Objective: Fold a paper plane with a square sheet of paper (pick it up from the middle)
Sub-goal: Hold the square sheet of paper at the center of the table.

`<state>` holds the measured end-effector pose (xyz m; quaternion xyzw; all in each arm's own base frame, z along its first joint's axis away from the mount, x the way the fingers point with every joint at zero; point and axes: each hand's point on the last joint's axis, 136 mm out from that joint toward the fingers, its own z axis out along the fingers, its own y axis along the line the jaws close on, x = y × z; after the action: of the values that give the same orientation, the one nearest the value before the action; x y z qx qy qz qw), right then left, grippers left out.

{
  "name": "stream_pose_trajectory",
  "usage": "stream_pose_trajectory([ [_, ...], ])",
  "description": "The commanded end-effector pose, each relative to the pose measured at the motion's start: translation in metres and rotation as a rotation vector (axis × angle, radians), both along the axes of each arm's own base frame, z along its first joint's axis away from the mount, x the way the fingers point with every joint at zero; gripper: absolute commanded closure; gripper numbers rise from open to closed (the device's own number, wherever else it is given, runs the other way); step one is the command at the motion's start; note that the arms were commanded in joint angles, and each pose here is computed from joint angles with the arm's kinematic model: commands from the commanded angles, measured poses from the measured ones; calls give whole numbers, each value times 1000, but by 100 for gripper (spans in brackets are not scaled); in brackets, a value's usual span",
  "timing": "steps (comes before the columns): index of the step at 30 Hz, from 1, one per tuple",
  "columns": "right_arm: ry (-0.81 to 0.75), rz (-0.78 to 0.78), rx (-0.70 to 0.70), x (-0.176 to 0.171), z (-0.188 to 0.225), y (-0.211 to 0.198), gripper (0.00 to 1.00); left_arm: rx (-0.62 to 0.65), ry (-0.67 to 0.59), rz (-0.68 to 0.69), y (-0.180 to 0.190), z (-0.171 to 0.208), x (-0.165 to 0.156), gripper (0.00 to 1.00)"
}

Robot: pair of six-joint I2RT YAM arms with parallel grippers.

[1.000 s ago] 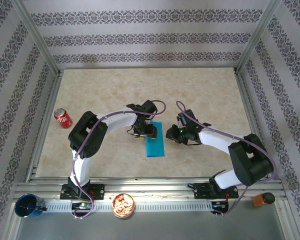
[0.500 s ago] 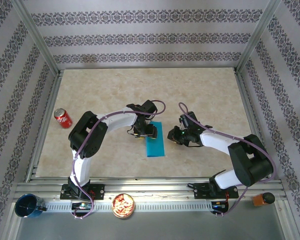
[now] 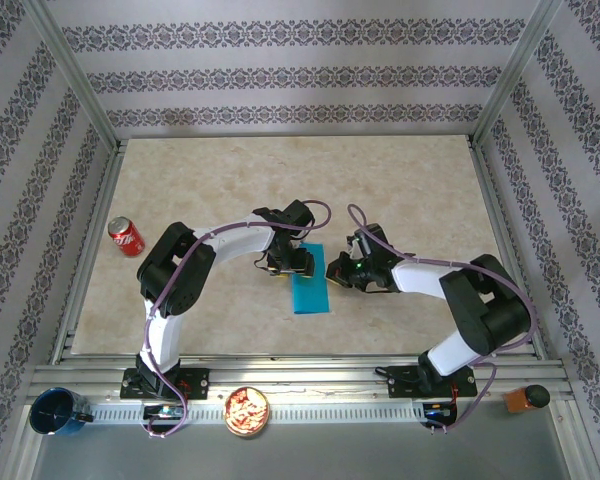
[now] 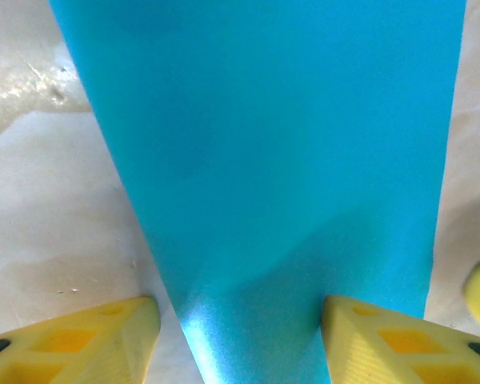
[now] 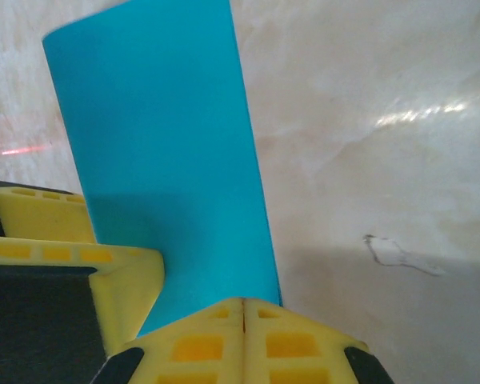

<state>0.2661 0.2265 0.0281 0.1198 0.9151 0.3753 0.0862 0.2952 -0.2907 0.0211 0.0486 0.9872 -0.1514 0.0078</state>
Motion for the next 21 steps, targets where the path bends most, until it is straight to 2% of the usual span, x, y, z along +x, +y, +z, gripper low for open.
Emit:
stream_pose_trajectory([
  [1, -26, 20, 38, 7, 8, 13, 100, 40, 34, -24, -1, -37, -9, 42],
  [12, -17, 51, 13, 11, 1, 28, 100, 40, 28, -28, -2, -34, -8, 42],
  [21, 82, 46, -143, -10, -43, 3, 100, 22, 25, -24, -6, -30, -6, 42],
])
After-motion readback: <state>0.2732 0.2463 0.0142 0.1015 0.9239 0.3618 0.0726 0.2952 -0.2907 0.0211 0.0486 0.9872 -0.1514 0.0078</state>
